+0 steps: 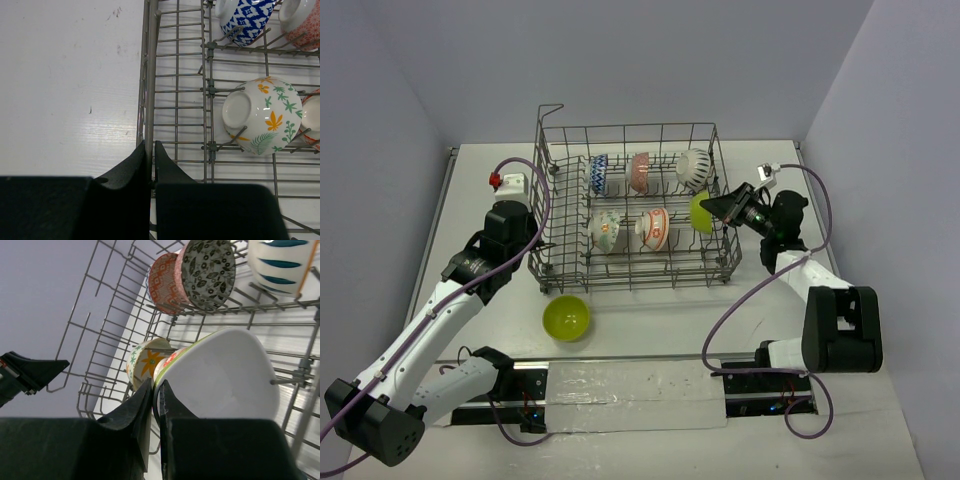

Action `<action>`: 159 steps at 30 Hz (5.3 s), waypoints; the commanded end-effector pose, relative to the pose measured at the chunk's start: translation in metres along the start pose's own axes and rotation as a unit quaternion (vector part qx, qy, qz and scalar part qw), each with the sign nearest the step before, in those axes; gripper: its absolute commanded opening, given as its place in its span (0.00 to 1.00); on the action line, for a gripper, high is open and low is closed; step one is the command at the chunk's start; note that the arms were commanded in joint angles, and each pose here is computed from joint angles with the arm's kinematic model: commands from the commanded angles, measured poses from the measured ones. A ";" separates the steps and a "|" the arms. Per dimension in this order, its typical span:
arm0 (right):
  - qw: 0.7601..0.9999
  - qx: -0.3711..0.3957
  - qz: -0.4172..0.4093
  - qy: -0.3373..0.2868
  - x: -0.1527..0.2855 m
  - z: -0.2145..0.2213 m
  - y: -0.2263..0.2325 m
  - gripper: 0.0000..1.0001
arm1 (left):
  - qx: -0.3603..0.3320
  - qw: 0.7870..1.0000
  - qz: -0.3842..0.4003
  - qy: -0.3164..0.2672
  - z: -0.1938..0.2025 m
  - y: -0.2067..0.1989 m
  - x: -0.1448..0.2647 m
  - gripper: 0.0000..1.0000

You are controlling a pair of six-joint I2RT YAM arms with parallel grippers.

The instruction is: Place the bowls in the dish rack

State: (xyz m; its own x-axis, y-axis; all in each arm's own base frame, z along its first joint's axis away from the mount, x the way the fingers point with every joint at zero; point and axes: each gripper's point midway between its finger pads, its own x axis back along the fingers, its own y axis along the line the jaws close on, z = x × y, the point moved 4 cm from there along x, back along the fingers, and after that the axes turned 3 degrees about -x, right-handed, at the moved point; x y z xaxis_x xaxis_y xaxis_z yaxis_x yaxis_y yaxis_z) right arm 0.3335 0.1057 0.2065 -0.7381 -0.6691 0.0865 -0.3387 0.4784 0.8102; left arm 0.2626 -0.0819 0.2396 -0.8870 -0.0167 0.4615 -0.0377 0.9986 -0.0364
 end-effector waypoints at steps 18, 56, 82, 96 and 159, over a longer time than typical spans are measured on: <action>0.983 0.011 0.176 -0.046 0.027 -0.009 -0.043 0.26 | -0.003 1.000 -0.021 -0.002 -0.003 0.008 -0.003 0.00; 0.901 0.324 -0.230 0.173 -0.011 0.149 0.202 0.65 | -0.001 1.000 -0.025 -0.005 -0.004 0.009 -0.002 0.00; 0.775 0.327 -0.238 0.486 -0.053 0.389 0.187 0.57 | 0.001 1.000 -0.024 -0.012 -0.007 0.010 0.001 0.00; 0.776 0.338 -0.231 0.480 -0.051 0.386 0.182 0.56 | 0.002 1.000 -0.018 -0.014 -0.008 0.009 0.003 0.00; 0.798 0.304 -0.332 0.400 0.028 0.284 0.261 0.00 | 0.000 1.000 -0.015 -0.013 -0.007 0.008 0.003 0.00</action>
State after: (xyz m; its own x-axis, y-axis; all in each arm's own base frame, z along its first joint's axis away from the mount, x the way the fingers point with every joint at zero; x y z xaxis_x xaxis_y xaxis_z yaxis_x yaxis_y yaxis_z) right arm 0.0607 0.3821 0.2170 0.2290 -0.8705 0.4357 -0.9017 -0.0211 0.4318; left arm 0.2625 -0.0820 0.2397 -0.8869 -0.0113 0.4619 -0.0319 0.9988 -0.0368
